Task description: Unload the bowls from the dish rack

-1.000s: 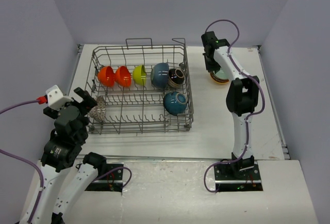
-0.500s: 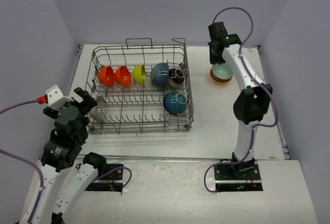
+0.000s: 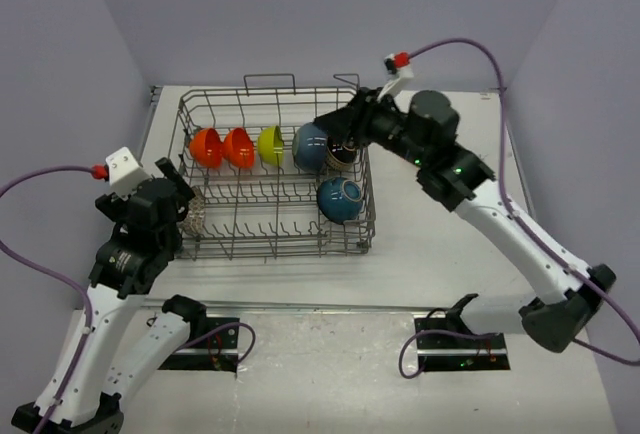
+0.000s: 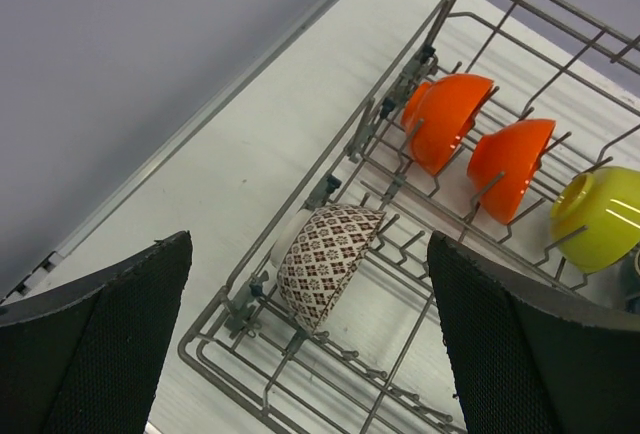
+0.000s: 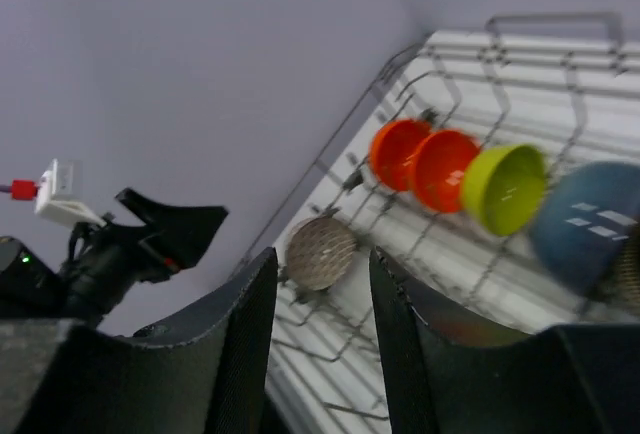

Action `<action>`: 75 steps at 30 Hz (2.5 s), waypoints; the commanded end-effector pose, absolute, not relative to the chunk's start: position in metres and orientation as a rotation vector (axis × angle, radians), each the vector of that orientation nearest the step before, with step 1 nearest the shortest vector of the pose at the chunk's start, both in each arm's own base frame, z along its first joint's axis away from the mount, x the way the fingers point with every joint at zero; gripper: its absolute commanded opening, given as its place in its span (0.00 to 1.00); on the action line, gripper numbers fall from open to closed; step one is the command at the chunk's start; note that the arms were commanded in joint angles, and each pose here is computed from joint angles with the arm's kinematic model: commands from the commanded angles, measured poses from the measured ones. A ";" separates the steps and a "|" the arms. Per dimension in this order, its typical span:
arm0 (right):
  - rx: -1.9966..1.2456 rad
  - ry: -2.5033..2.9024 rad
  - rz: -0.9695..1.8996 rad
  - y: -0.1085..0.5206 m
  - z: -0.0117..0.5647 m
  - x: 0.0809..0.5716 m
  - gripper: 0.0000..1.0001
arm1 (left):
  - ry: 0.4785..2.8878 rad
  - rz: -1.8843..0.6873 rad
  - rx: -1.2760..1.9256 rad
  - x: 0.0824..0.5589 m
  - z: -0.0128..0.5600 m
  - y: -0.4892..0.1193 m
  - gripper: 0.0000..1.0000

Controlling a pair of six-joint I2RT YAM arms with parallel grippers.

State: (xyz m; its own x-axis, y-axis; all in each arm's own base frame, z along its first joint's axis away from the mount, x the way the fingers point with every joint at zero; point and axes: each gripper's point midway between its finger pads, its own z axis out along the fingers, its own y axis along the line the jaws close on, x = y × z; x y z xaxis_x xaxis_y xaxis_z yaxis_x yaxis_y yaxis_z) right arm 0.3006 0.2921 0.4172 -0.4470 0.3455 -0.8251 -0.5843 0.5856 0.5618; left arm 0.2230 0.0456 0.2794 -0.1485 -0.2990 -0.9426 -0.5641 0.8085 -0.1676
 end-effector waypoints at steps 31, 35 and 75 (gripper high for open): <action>-0.051 2.264 1.419 0.640 0.175 0.247 0.42 | 1.399 0.079 -0.785 0.173 0.349 0.071 1.00; -0.081 2.254 1.500 0.654 0.178 0.245 0.38 | 1.403 0.083 -0.782 0.174 0.346 0.071 1.00; 0.065 2.022 2.114 0.649 0.244 0.267 0.00 | 1.404 0.102 -0.786 0.176 0.339 0.072 1.00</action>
